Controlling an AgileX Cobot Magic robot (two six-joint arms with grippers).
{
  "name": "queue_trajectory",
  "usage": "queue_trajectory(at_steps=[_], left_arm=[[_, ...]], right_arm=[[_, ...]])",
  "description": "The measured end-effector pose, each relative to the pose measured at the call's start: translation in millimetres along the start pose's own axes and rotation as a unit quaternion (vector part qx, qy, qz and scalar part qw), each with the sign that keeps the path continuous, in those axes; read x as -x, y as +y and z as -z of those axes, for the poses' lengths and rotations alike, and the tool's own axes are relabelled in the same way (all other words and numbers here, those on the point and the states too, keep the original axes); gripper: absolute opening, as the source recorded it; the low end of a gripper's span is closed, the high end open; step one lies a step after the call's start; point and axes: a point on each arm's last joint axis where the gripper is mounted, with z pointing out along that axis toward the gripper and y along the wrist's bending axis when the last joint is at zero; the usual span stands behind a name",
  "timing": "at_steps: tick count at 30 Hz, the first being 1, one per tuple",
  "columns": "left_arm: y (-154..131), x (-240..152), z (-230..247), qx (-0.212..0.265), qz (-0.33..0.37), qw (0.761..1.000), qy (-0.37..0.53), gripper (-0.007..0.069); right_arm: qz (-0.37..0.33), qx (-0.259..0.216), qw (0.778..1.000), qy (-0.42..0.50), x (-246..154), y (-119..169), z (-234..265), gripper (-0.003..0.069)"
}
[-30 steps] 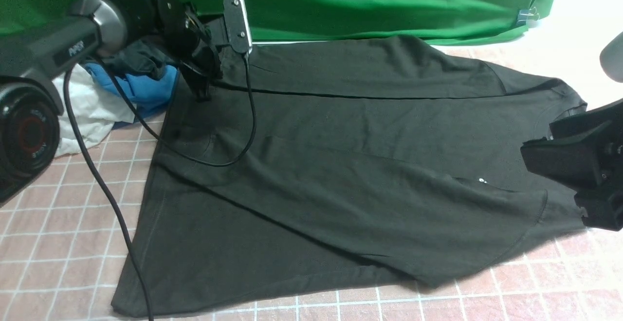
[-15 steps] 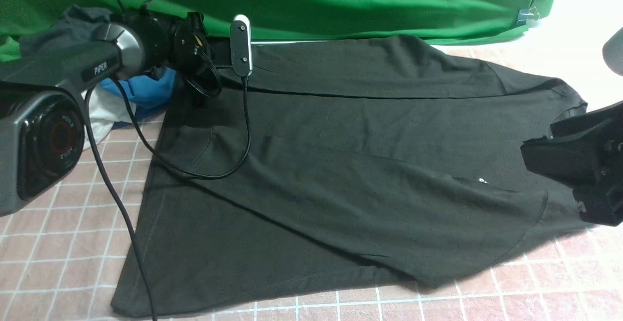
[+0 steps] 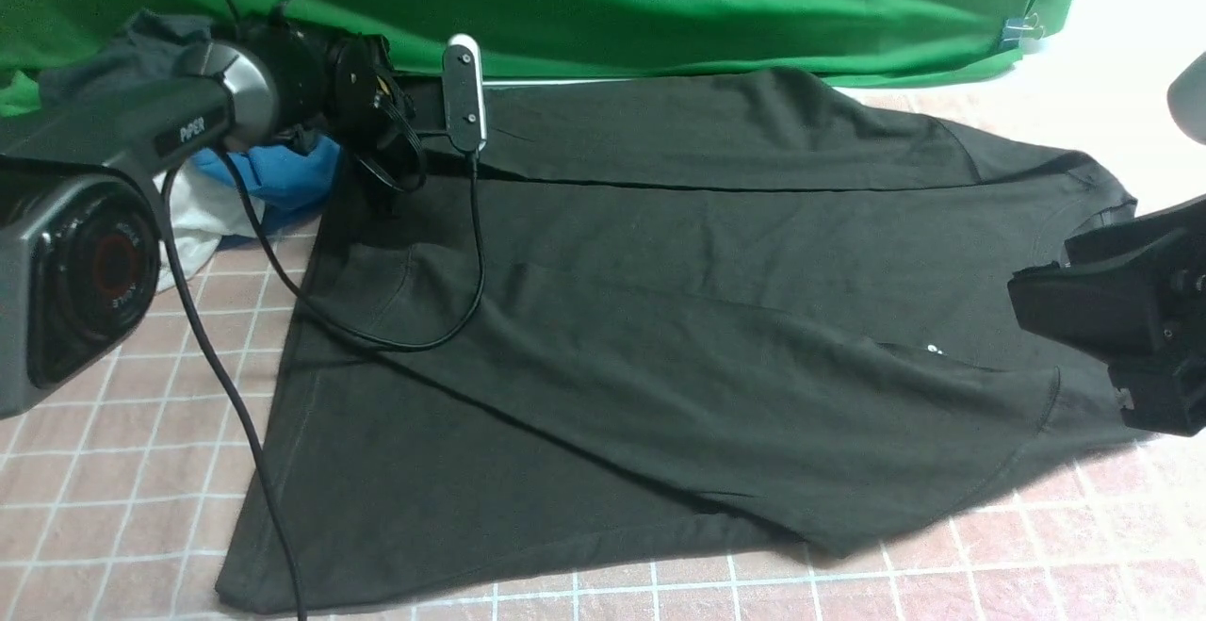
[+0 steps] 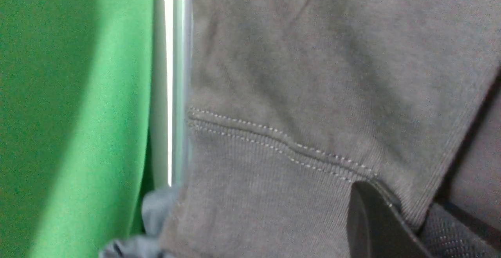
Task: Fold a long-sleeved shirt over a pink coffee tablecloth.
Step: 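Grab the top left corner of the dark shirt with the left gripper, then fold the left side of the dark shirt inward over its body with the left gripper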
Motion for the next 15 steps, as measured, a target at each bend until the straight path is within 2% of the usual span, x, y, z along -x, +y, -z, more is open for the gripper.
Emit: queue_trajectory(at_steps=[9, 15], left_arm=[[9.4, -0.6, 46.5, -0.044, 0.051, 0.998, 0.019, 0.0043], [-11.7, 8.2, 79.0, -0.069, 0.011, 0.997, 0.035, 0.0043]], right_arm=[[0.0, 0.0, 1.0, 0.017, -3.2, 0.0, 0.1, 0.0241], [0.0, 0.0, 0.999, 0.036, -6.5, 0.1, 0.2, 0.0241]])
